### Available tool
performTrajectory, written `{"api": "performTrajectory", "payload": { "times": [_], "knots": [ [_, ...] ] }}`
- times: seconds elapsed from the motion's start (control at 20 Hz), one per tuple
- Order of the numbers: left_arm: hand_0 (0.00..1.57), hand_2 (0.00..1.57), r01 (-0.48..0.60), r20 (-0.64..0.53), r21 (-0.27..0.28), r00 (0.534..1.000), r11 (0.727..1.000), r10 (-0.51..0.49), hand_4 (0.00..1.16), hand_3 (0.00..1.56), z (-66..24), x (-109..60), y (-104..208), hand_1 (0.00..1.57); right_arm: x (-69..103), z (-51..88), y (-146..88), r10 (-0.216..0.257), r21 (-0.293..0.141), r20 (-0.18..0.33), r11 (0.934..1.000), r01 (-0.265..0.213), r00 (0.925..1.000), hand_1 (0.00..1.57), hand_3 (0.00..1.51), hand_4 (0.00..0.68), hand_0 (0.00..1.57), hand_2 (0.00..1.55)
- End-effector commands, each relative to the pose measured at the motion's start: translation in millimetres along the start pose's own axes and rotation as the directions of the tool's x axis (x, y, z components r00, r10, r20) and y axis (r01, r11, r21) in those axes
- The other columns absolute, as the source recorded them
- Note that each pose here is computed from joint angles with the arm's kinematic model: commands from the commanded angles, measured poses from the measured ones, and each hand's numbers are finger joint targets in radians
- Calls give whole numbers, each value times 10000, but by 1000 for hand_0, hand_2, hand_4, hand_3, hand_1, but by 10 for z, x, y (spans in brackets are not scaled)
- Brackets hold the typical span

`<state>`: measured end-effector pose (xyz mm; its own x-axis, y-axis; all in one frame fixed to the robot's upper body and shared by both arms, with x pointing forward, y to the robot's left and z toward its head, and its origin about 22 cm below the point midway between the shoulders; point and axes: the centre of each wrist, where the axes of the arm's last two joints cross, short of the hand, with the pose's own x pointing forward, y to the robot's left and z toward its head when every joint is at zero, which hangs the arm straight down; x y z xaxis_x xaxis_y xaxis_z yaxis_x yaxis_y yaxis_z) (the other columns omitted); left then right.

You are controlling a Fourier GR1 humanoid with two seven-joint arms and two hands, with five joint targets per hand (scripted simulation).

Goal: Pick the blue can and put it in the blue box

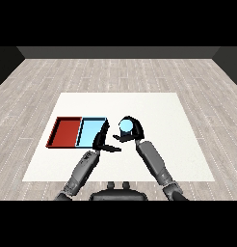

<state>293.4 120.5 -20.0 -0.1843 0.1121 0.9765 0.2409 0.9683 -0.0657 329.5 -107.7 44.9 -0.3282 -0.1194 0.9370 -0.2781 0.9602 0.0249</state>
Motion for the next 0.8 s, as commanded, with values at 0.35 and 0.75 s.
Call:
{"api": "performTrajectory", "payload": {
  "times": [0.35, 0.75],
  "knots": [
    [0, 0, -57, -488, -113, 9988, 9999, 51, 0, 0, -16, 72, -331, 0, -40, 127, 121, -193, 449, 203, 9988, 184, 9996, 1397, 1411, 677, 1397, 1450],
    [0, 0, -272, -290, -443, 9992, 9987, 259, 0, 0, -93, -169, -310, 0, 249, -43, 278, -144, 656, 309, 9978, 123, 9994, 1408, 1391, 651, 1408, 1429]
  ]
}}
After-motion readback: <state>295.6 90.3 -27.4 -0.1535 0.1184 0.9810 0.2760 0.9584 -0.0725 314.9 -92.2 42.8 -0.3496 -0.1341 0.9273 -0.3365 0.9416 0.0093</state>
